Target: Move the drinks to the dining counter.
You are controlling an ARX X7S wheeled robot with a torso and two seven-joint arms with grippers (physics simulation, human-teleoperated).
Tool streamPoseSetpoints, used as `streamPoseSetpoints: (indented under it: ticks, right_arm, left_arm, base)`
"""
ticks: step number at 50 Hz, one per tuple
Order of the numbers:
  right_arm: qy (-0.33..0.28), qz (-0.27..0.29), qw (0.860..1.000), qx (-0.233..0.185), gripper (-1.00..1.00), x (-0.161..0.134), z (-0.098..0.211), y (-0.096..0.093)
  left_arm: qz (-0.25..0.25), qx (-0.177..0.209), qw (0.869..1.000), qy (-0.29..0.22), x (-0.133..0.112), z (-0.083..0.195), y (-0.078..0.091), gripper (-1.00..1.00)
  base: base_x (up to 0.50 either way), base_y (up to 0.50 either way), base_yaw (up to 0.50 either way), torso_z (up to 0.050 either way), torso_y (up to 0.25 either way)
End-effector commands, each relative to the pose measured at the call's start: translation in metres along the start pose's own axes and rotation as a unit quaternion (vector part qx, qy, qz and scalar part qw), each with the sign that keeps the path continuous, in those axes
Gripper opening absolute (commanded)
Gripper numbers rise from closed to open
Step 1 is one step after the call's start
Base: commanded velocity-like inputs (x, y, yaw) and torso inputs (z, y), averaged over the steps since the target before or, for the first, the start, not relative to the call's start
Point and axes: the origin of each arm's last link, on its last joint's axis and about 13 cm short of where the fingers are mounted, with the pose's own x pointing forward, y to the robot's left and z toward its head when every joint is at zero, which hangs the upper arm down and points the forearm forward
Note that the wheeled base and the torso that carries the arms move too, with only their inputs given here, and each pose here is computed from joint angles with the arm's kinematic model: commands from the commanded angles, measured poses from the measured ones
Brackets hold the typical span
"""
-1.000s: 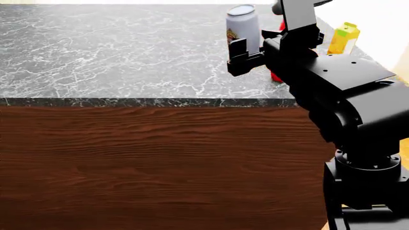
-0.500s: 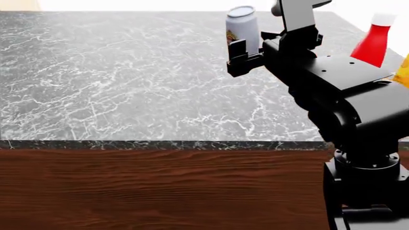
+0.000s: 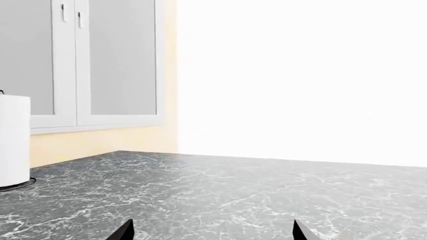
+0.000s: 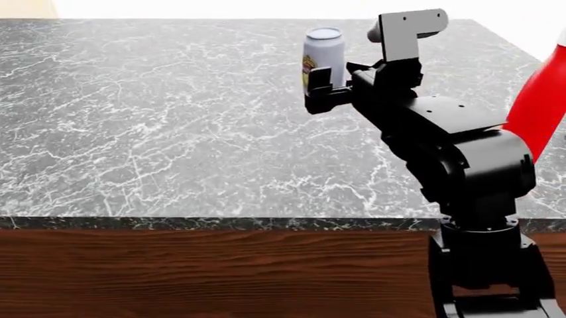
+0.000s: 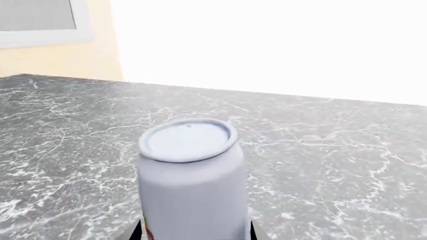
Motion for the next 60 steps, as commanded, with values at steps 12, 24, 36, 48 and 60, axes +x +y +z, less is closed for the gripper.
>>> streamPoseSetpoints:
  ticks: [12, 24, 36, 48, 60]
  right_arm:
    - [0.009, 0.013, 0.998, 0.057, -1.0, 0.013, -0.028, -0.002]
    - [0.018, 0.019, 0.997, 0.069, -1.0, 0.014, -0.045, -0.001]
    - [0.029, 0.023, 0.997, 0.067, -1.0, 0.016, -0.054, 0.0]
    - [0.056, 0.026, 0.996, 0.065, -1.0, 0.02, -0.062, 0.001]
    - [0.073, 0.029, 0.995, 0.061, -1.0, 0.02, -0.066, 0.002]
  left_arm:
    - [-0.001, -0.001, 1.0, 0.003, 0.0, -0.002, 0.0, 1.0]
    - [-0.001, 0.0, 1.0, 0.003, 0.0, -0.003, 0.0, 1.0]
    - [0.0, 0.0, 1.0, 0.001, 0.001, -0.002, 0.0, 1.0]
    - [0.0, 0.001, 1.0, 0.001, 0.0, -0.001, 0.0, 1.0]
    - [-0.001, 0.0, 1.0, 0.002, 0.0, -0.002, 0.0, 1.0]
  base:
    - [0.0, 0.0, 0.0, 0.001, 0.0]
    - [0.0, 0.0, 0.0, 0.0, 0.001]
    - [0.0, 0.0, 0.0, 0.0, 0.001]
    - [0.0, 0.0, 0.0, 0.0, 0.0]
    - [0.0, 0.0, 0.0, 0.0, 0.001]
